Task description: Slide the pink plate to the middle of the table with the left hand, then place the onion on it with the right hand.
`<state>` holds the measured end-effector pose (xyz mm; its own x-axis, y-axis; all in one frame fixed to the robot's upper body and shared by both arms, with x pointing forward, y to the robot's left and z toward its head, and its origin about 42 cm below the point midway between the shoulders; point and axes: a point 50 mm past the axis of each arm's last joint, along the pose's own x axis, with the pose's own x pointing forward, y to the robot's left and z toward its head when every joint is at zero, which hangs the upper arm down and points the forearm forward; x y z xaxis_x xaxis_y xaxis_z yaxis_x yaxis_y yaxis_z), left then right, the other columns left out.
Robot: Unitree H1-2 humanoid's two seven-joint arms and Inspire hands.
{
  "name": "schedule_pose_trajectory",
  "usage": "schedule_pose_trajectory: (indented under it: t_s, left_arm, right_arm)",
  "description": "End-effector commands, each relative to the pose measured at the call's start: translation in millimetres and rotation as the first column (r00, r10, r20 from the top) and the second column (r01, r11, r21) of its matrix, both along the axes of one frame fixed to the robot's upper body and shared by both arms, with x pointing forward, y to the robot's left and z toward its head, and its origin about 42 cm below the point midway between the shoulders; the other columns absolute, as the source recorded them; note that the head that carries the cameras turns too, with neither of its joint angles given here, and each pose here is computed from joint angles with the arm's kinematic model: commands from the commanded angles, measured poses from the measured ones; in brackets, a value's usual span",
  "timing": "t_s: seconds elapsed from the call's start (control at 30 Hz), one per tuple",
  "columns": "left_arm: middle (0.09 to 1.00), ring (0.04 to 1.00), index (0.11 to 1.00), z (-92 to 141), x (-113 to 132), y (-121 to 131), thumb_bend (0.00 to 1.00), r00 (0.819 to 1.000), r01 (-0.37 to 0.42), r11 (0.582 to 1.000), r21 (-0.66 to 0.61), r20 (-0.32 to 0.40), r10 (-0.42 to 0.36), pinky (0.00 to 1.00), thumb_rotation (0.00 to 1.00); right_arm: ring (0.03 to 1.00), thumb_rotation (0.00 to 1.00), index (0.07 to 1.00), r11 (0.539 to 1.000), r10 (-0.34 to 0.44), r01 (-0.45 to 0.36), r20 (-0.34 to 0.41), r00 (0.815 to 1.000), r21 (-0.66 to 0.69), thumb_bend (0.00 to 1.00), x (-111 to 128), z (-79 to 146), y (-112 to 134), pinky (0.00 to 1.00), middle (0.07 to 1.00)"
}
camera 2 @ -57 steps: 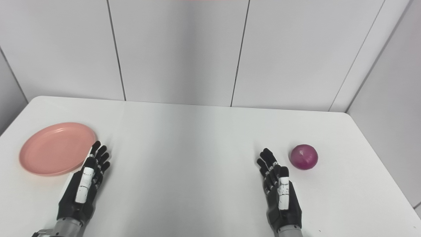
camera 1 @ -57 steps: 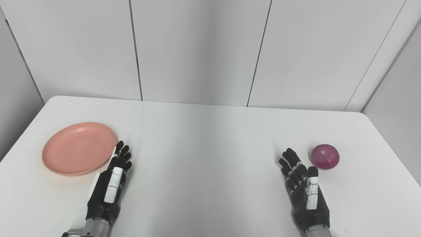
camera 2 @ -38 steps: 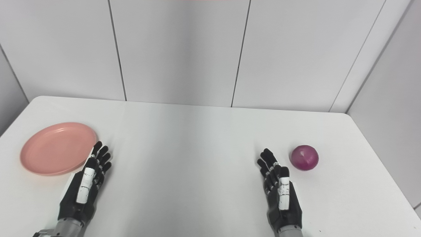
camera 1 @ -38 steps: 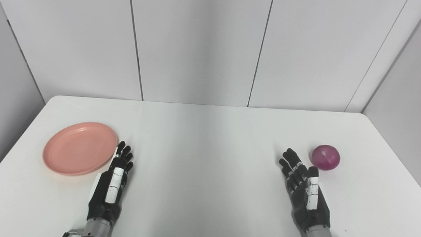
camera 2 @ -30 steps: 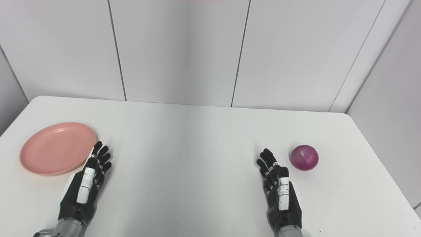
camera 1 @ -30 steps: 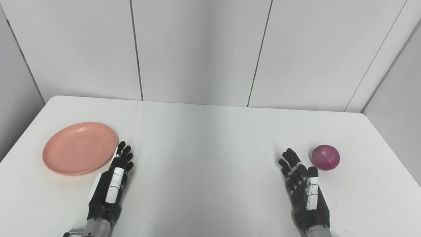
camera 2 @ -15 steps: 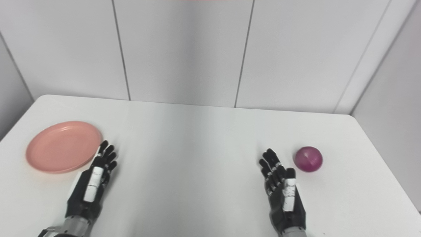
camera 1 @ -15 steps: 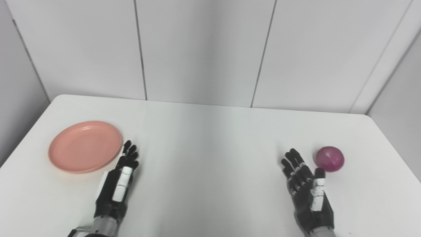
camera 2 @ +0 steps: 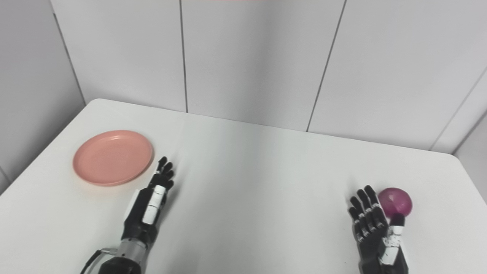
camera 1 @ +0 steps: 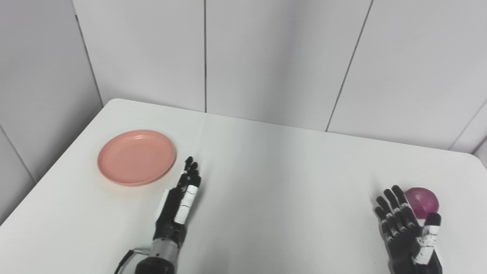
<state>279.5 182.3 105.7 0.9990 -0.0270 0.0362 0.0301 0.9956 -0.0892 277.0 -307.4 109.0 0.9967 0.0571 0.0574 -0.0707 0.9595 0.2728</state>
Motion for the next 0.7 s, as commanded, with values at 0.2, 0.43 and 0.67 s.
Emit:
schedule_pose_trajectory:
  t_s: [0.2, 0.43, 0.67]
  left_arm:
    - [1.000, 1.000, 1.000, -9, -2, -14, 0.84, 1.000, 0.021, 1.000, -0.018, -0.023, -0.021, 1.00, 0.89]
    - [1.000, 1.000, 1.000, 11, -5, -12, 0.88, 1.000, 0.017, 0.994, -0.106, -0.015, -0.018, 1.00, 0.88]
    - [0.999, 1.000, 1.000, 70, 7, -9, 0.89, 0.995, 0.095, 0.977, -0.192, 0.042, -0.089, 1.00, 0.91]
  right_arm:
    - [0.986, 0.99, 0.974, 1.000, -0.021, 0.023, -0.104, 0.994, 0.015, 0.85, -17, -27, -7, 1.00, 0.969]
    - [0.982, 1.00, 0.977, 0.999, -0.029, 0.033, -0.112, 0.993, 0.034, 0.83, -17, -27, -7, 1.00, 0.964]
    - [0.973, 1.00, 0.961, 0.998, -0.029, 0.035, -0.115, 0.993, 0.044, 0.82, -10, -30, -9, 1.00, 0.956]
